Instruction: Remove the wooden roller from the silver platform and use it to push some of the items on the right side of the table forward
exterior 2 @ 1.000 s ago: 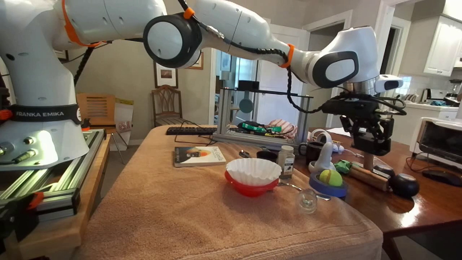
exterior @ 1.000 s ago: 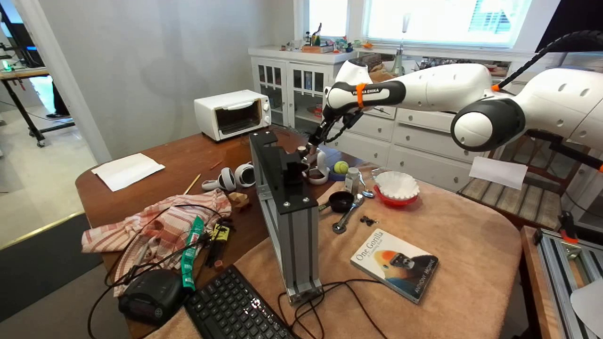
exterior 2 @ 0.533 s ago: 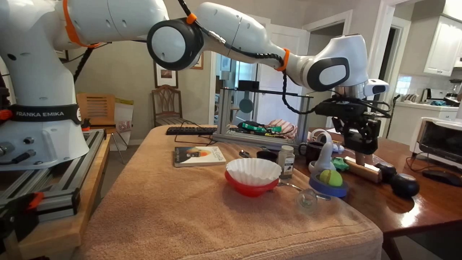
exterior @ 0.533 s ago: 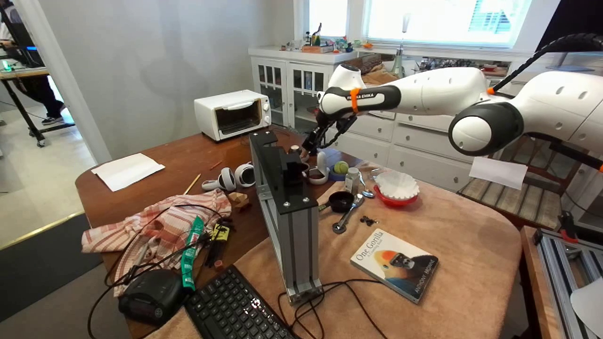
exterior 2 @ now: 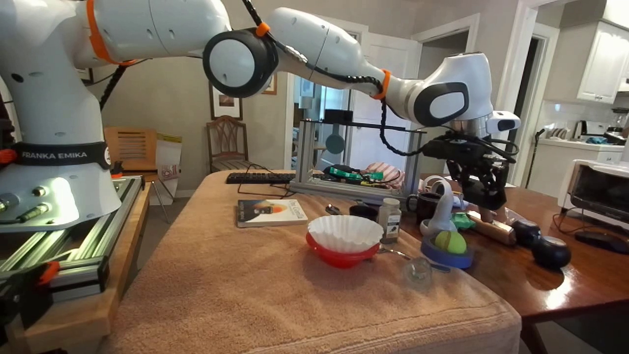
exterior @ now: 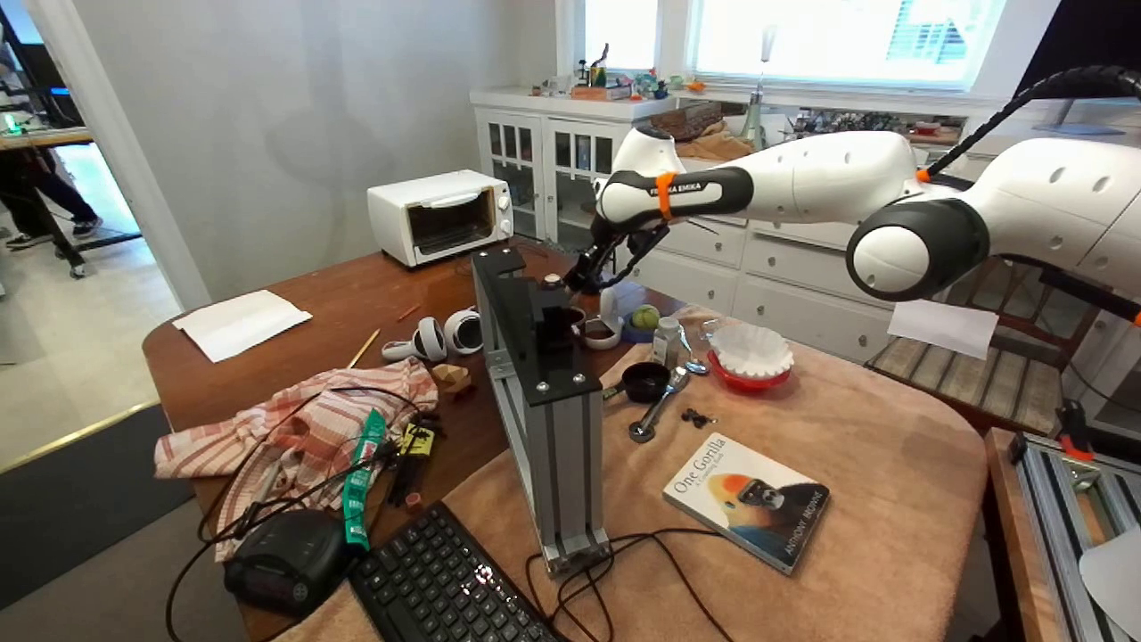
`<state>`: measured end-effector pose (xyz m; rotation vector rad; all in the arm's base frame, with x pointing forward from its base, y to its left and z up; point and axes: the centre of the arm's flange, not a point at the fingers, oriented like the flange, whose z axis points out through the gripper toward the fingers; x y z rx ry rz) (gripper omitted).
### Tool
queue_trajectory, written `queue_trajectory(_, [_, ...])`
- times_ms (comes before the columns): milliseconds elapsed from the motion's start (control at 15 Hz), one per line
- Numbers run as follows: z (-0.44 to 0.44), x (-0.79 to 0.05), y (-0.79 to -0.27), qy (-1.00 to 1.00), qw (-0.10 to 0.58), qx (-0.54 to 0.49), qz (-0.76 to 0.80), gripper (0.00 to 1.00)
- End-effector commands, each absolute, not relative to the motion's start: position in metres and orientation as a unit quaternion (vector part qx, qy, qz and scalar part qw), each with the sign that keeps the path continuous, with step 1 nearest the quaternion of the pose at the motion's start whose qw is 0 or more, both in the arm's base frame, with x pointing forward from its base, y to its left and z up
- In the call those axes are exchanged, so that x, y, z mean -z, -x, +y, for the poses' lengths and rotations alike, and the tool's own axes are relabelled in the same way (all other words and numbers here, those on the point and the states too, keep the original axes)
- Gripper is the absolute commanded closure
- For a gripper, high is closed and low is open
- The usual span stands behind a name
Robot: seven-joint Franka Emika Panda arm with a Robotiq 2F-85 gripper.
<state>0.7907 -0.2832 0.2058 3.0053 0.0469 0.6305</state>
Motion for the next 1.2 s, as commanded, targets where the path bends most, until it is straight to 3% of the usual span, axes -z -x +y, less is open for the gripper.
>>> queue_trajectory(0, [-0.319, -0.217, -0.838, -0.983, 0.041, -0.179, 0.007, 0.63])
queue_trajectory(733, [-0.365, -0.253, -0.787, -0.988, 0.131, 0.068, 0.038, 0.63])
queue_trajectory(1133, [-0.353, -0.243, -0.791, -0.991, 0.056, 0.078, 0.089, 0.63])
